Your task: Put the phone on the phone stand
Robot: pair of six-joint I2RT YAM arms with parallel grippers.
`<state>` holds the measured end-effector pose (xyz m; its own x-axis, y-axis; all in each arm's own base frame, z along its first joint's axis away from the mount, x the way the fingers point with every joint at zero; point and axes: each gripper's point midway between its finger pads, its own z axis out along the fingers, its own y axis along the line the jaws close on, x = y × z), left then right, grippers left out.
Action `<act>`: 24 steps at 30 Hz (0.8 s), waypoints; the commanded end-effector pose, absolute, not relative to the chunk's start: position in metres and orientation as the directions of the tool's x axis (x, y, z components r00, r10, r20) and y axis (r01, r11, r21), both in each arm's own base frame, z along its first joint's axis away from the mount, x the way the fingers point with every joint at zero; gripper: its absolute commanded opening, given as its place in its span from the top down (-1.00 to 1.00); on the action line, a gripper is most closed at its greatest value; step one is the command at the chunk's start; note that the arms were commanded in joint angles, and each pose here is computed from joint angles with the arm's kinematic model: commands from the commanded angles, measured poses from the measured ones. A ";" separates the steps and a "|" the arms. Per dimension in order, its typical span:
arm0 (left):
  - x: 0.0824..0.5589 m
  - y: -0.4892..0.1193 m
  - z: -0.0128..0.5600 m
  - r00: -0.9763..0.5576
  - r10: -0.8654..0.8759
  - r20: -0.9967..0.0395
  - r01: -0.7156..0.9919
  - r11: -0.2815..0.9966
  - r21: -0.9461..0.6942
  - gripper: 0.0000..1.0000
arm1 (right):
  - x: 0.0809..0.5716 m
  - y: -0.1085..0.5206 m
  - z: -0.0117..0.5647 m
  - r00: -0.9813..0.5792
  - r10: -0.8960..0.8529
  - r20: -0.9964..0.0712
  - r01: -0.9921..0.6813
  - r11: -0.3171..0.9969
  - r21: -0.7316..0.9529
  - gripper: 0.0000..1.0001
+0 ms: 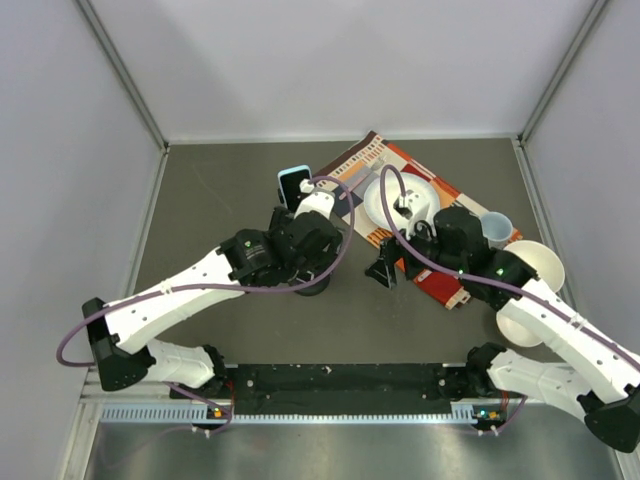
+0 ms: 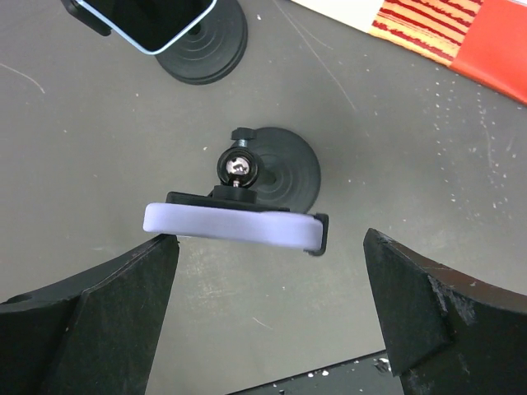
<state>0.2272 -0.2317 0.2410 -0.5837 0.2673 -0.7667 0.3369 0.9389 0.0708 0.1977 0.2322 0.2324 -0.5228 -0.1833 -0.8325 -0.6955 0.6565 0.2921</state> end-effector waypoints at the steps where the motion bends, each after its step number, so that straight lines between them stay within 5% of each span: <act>1: 0.241 -0.232 0.256 -0.543 0.234 -0.806 0.287 0.954 0.083 -0.98 | 0.198 0.229 0.247 -0.474 -0.154 -0.867 -0.709 0.650 0.273 -0.77; 24: 0.226 -0.211 0.273 -0.522 0.316 -0.792 0.497 0.867 0.019 -0.98 | 0.193 0.231 0.251 -0.483 -0.155 -0.862 -0.720 0.631 0.290 -0.78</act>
<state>0.2224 -0.2087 0.2691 -0.5452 0.2649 -0.7954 0.4393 0.8983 -0.0019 0.1906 0.2296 0.2372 -0.5142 -0.1776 -0.8391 -0.7064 0.6425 0.2969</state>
